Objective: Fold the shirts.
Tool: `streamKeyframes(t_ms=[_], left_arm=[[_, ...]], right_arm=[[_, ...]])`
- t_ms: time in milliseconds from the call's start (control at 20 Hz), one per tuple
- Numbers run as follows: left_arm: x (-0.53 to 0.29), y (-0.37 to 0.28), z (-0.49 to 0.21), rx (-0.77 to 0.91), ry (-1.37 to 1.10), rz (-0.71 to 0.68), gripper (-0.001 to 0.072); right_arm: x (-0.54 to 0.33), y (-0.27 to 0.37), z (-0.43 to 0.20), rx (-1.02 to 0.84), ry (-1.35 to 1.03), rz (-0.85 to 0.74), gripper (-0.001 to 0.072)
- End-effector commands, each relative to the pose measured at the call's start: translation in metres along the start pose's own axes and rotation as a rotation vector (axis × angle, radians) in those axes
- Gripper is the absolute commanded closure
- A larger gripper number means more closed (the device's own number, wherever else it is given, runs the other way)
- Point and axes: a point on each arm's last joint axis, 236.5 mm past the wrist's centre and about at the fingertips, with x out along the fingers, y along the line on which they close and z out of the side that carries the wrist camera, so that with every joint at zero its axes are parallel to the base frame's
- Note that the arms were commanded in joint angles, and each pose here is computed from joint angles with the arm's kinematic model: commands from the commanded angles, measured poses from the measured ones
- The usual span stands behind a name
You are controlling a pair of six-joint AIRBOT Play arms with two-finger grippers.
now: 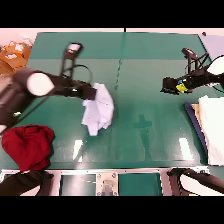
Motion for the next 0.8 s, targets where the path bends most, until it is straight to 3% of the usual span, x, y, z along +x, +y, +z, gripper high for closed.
streamKeyframes(t_ms=[0, 50, 100, 150, 200, 400, 500, 600, 750], left_arm=[[0.053, -0.034, -0.035, -0.099, 0.167, -0.122, 0.0244], [0.059, -0.027, -0.042, -0.121, 0.201, -0.117, 0.0010], [0.057, -0.016, -0.044, -0.140, 0.221, -0.106, -0.0013], [0.051, -0.001, -0.043, -0.153, 0.236, -0.092, -0.0013], [0.043, 0.018, -0.045, -0.177, 0.263, -0.076, -0.0013], [0.029, 0.070, -0.076, -0.296, 0.371, -0.042, -0.0013], [0.046, 0.057, -0.088, -0.304, 0.354, -0.110, -0.0012], [0.069, 0.031, -0.092, -0.335, 0.291, -0.210, -0.0012], [0.100, -0.003, -0.112, -0.348, 0.326, -0.305, -0.0003]], right_arm=[[-0.005, -0.006, 0.000, 0.019, 0.005, -0.003, 0.0700], [-0.005, -0.006, -0.002, 0.018, 0.010, -0.003, 0.0696], [-0.005, -0.006, -0.005, 0.018, 0.022, -0.004, 0.0592], [-0.003, -0.006, -0.010, 0.019, 0.041, -0.004, 0.0432], [0.004, -0.007, -0.020, 0.020, 0.073, -0.005, 0.0358], [0.055, 0.000, -0.083, 0.028, 0.226, 0.022, 0.0360], [0.079, 0.006, -0.120, 0.029, 0.297, 0.037, 0.0356], [0.098, 0.021, -0.149, 0.031, 0.336, 0.084, 0.0291], [0.124, 0.047, -0.173, 0.043, 0.335, 0.140, 0.0283]])
